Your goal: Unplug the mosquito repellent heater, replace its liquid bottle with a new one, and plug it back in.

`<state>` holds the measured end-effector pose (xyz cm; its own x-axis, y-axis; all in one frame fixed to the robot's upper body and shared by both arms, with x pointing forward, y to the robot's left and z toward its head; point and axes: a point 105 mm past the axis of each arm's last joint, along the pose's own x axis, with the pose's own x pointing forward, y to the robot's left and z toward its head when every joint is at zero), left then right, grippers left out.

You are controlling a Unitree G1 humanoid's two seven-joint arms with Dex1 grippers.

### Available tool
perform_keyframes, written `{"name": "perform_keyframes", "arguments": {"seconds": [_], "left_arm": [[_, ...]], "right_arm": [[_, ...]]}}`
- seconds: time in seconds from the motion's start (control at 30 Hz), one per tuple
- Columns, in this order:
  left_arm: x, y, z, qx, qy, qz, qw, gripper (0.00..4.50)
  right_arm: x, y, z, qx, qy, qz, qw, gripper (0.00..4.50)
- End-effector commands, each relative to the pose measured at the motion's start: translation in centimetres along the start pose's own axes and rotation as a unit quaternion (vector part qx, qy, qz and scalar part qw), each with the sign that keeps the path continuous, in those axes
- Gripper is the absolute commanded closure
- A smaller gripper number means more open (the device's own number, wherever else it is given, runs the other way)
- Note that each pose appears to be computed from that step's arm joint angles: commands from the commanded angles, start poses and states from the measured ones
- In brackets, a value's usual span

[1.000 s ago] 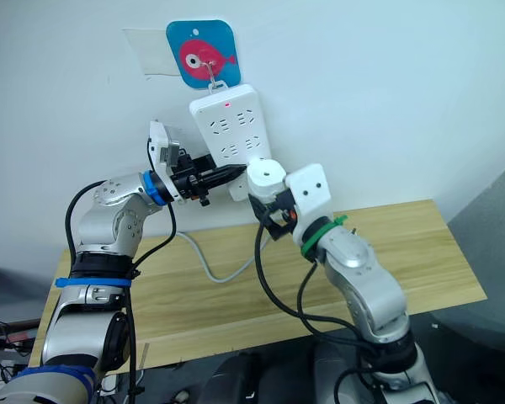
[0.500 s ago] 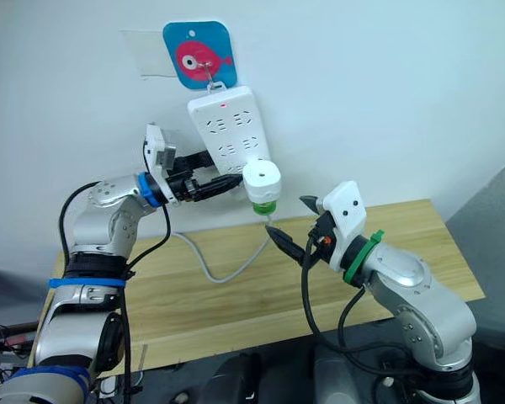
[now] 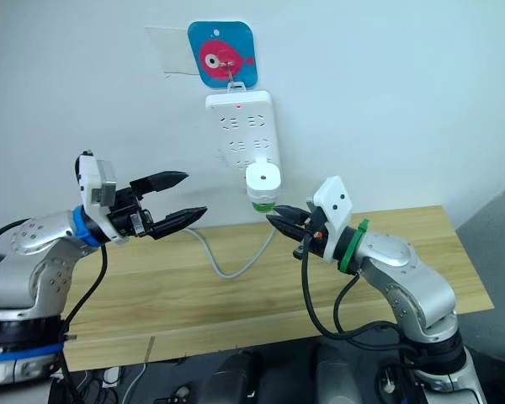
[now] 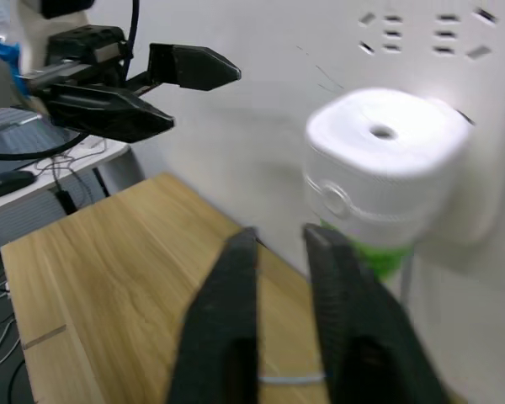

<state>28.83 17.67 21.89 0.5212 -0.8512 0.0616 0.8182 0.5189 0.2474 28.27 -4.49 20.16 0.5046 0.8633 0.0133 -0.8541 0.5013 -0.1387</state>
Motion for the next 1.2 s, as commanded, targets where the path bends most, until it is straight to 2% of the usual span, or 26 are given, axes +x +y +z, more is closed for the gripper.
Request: {"name": "perform_keyframes", "arguments": {"seconds": [0.03,0.3,1.2], "left_arm": [[0.0,-2.9,1.5,0.019,-0.013,-0.03,0.999,0.0],[0.8,-4.4,2.0,0.007,-0.024,-0.027,0.999,0.0],[0.7,-4.2,1.3,-0.007,-0.008,-0.025,1.0,0.0]], "right_arm": [[0.3,0.1,1.0,-0.022,-0.019,0.008,1.0,4.46],[1.3,-0.5,0.6,-0.038,-0.013,-0.006,0.999,4.46],[2.5,-2.9,0.8,-0.027,-0.032,-0.076,0.996,4.46]]}}
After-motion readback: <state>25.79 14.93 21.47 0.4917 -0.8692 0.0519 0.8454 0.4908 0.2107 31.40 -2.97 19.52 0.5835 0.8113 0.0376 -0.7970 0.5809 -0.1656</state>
